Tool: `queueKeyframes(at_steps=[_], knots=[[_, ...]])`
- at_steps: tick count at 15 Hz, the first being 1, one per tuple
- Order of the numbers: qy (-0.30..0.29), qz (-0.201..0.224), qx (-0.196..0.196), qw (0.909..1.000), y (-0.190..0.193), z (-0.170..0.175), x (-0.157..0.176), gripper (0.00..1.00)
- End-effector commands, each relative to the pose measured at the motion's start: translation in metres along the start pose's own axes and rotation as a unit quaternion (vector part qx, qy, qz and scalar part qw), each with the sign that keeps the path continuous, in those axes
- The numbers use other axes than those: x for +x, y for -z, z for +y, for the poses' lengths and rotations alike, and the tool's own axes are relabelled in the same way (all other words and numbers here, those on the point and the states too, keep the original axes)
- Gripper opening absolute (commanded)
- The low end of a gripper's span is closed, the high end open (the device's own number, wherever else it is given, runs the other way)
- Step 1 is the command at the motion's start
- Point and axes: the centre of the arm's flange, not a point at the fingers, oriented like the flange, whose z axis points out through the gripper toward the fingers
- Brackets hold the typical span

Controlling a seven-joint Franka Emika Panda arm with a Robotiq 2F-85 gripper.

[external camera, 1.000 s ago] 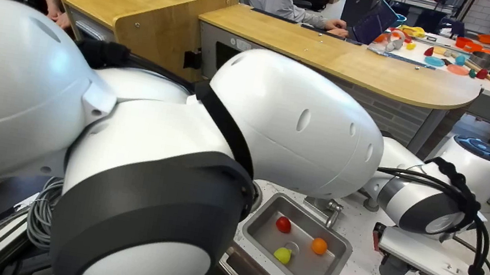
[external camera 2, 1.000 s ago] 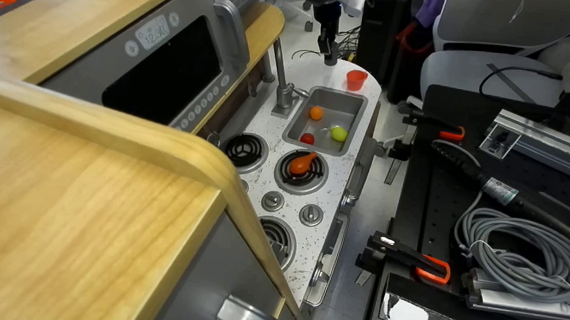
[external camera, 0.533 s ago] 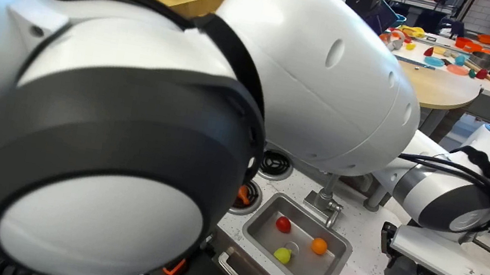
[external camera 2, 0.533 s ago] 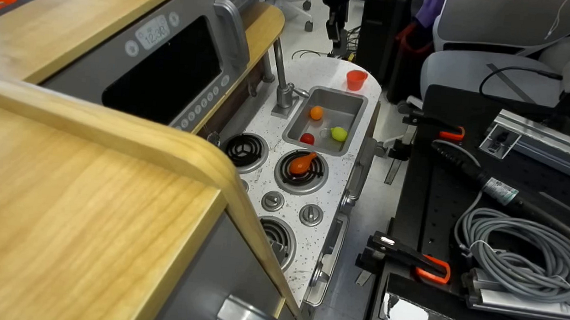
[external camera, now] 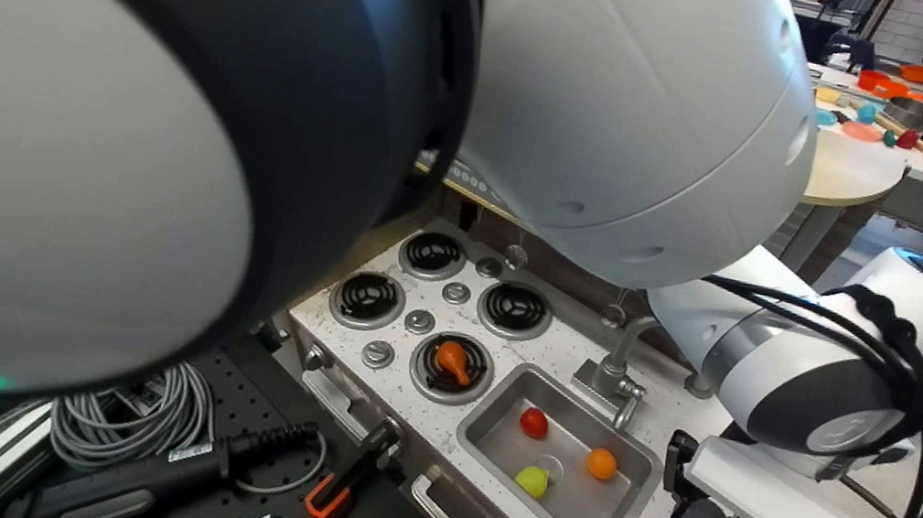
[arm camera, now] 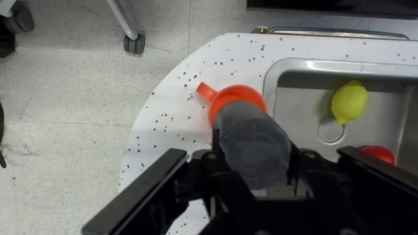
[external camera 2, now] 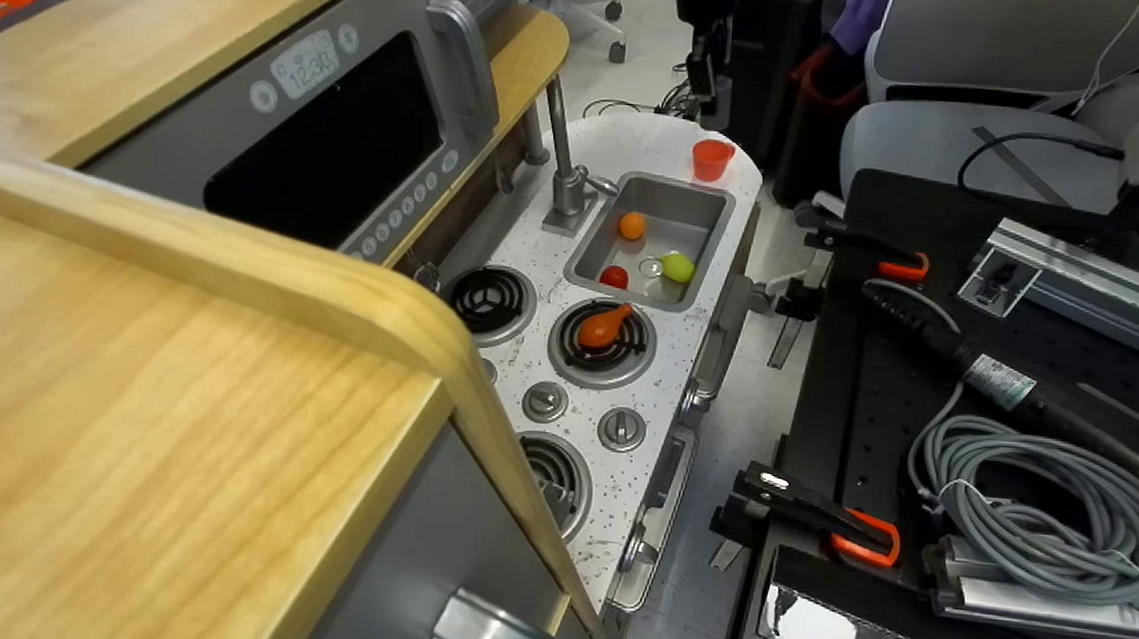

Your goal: Pick the grey bottle and put it in the orange cup

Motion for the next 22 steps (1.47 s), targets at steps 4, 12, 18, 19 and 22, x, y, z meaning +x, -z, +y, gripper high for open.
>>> queueKeyframes(at_steps=[4, 12, 18, 19, 22], knots=[[0.009, 0.010, 0.002, 0.9999, -0.022, -0.047, -0.043, 0.14], [0.022, 0.038, -0.004, 0.9990, -0.018, -0.062, -0.037, 0.14], [-0.001, 0.034, -0.002, 0.9994, 0.011, -0.051, -0.038, 0.14], [-0.006, 0.035, -0.007, 0.9994, 0.012, -0.047, -0.039, 0.14], [-0.019, 0.040, -0.024, 0.9987, 0.009, -0.034, -0.040, 0.14]])
